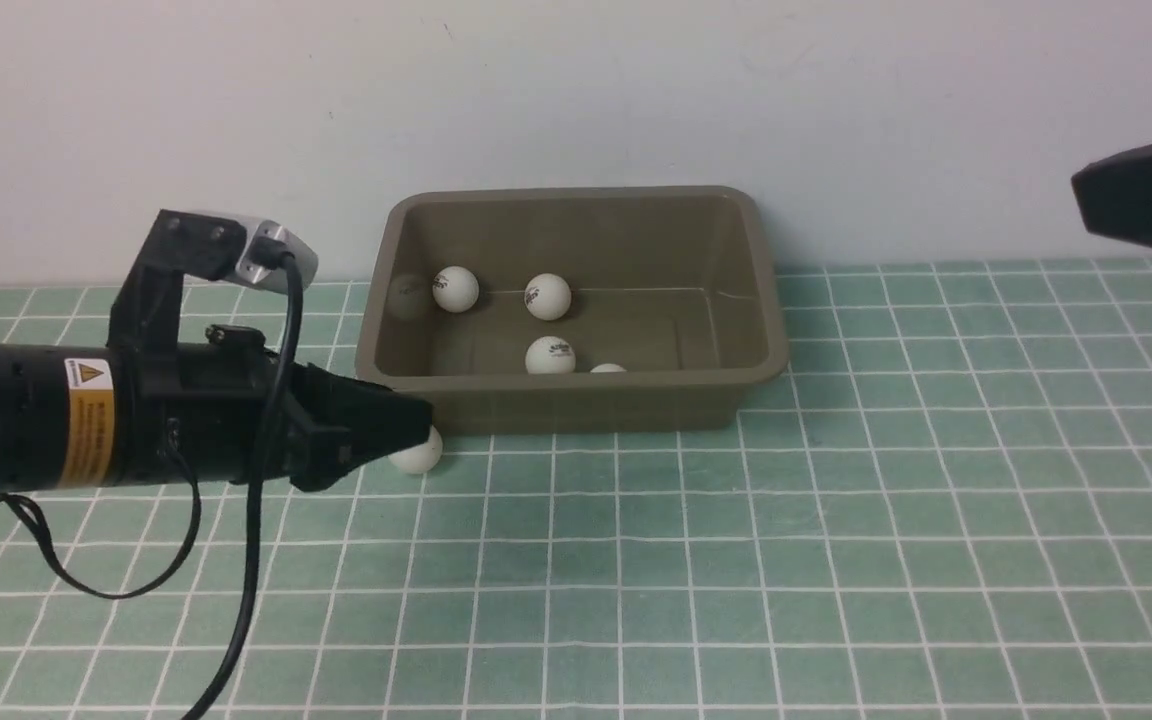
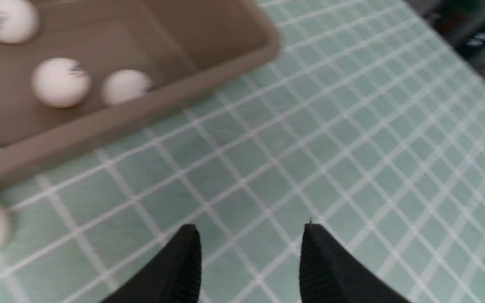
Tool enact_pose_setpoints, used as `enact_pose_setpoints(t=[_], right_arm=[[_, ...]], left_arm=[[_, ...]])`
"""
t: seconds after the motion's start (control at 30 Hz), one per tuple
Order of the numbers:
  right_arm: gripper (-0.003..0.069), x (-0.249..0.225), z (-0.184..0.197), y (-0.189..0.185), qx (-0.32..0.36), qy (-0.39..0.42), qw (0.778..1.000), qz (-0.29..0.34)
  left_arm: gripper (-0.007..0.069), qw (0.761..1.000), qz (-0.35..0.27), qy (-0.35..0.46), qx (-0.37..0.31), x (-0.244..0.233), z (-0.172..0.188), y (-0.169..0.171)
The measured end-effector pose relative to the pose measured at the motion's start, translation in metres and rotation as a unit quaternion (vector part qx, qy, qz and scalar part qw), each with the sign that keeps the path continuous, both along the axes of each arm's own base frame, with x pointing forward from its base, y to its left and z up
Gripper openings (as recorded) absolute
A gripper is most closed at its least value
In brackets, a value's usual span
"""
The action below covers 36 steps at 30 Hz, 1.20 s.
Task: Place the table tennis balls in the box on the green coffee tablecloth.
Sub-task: 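Reach for and grasp a ping pong ball on the table beside the basket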
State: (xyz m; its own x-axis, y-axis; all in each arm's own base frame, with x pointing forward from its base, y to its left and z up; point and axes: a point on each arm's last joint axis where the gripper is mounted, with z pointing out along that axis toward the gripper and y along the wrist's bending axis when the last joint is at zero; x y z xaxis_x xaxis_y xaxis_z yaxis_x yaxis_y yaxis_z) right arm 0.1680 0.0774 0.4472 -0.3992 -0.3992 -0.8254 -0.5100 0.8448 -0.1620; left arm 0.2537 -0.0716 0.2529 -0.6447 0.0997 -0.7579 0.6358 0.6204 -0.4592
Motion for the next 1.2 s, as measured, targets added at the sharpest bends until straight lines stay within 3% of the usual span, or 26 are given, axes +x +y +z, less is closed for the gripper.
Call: enact_pose_setpoints(t=[0.07, 0.2, 0.57, 0.7, 0.9, 1.0, 1.2], right_arm=[[0.0514, 0.000, 0.000, 0.000, 0.001, -0.002, 1.000, 0.000], [0.0514, 0.000, 0.000, 0.000, 0.001, -0.002, 1.000, 0.000], [0.0514, 0.000, 0.000, 0.000, 0.001, -0.002, 1.000, 0.000], [0.0514, 0.000, 0.000, 0.000, 0.001, -0.002, 1.000, 0.000], [0.0514, 0.000, 0.000, 0.000, 0.001, -0.002, 1.000, 0.000], [0.0514, 0.000, 0.000, 0.000, 0.001, -0.002, 1.000, 0.000], [0.0514, 0.000, 0.000, 0.000, 0.001, -0.002, 1.000, 0.000]], left_arm=[[0.0300, 0.999, -0.031, 0.008, -0.020, -0.006, 0.003, -0.004], [0.0300, 0.999, -0.020, 0.026, -0.028, -0.006, 0.003, -0.004], [0.0300, 0.987, 0.157, 0.015, 0.037, 0.018, -0.005, 0.019], [0.0300, 0.973, 0.213, -0.019, 0.086, 0.026, -0.007, 0.032], [0.0300, 0.920, 0.321, -0.091, 0.205, 0.037, -0.006, 0.060], [0.0300, 0.914, 0.324, -0.101, 0.223, 0.037, -0.006, 0.063], [0.0300, 0.962, 0.207, -0.080, 0.157, 0.031, -0.009, 0.038]])
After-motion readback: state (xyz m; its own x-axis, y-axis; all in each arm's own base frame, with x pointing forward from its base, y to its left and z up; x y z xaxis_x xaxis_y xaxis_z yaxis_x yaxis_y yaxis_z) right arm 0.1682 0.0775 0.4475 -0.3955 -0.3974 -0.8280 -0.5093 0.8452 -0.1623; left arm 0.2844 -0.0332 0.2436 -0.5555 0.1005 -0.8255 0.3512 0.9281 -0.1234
